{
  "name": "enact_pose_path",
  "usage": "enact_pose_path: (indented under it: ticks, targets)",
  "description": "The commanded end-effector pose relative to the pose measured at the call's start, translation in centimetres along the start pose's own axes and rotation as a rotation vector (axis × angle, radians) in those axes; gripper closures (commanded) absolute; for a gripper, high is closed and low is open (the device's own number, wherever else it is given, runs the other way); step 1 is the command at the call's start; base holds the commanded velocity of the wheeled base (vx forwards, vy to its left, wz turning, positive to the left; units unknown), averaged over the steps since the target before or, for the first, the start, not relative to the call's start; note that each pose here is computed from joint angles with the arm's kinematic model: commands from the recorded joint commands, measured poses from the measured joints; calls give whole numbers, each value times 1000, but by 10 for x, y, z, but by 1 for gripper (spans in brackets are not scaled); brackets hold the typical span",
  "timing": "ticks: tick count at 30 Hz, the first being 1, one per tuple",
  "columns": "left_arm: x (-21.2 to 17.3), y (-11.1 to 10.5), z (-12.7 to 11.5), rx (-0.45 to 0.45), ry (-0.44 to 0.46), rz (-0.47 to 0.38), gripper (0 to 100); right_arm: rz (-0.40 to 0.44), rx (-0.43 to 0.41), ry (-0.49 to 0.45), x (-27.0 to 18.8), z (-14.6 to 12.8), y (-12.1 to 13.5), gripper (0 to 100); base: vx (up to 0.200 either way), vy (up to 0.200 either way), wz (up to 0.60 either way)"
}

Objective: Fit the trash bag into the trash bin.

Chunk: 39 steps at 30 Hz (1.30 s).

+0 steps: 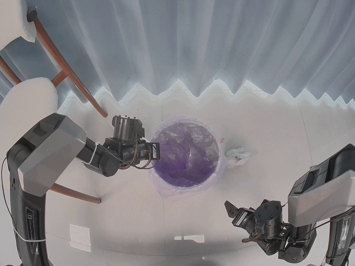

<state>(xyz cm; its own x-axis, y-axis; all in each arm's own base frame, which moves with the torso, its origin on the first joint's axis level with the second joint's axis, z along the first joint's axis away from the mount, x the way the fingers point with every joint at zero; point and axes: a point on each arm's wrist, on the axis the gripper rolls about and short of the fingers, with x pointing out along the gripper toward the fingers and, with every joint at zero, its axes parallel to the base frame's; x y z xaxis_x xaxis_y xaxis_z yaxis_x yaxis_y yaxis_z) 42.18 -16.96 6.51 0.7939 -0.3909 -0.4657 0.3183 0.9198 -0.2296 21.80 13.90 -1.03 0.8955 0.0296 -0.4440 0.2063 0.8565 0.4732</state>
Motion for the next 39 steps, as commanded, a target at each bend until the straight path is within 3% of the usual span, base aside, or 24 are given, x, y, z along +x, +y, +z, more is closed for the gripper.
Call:
enact_pose_path:
  ticks: [1, 9, 14, 22, 23, 29, 32, 39]
  targets:
    - [-2, 9, 29, 93, -39, -29, 100, 6, 1, 1, 0, -2, 0, 0, 0, 0, 0]
    - [-3, 12, 53, 253, -60, -92, 100, 10, -14, 15, -1, -8, 2, 0, 0, 0, 0]
    - [0, 32, 56, 385, -72, -91, 100, 14, -16, 19, -1, -10, 2, 0, 0, 0, 0]
    - [7, 48, 62, 424, -73, -125, 100, 3, -19, 18, -1, -12, 1, 0, 0, 0, 0]
    - [7, 48, 61, 423, -67, -125, 0, 3, -19, 18, -1, -12, 1, 0, 0, 0, 0]
    - [7, 50, 66, 416, -69, -128, 0, -2, -21, 22, 0, -13, 0, 0, 0, 0, 0]
    - [2, 48, 70, 420, -79, -175, 0, -2, -5, 20, 1, -13, 0, 0, 0, 0, 0]
    - [-39, 34, 98, 443, -151, -240, 0, 9, 47, 7, 6, -8, 2, 0, 0, 0, 0]
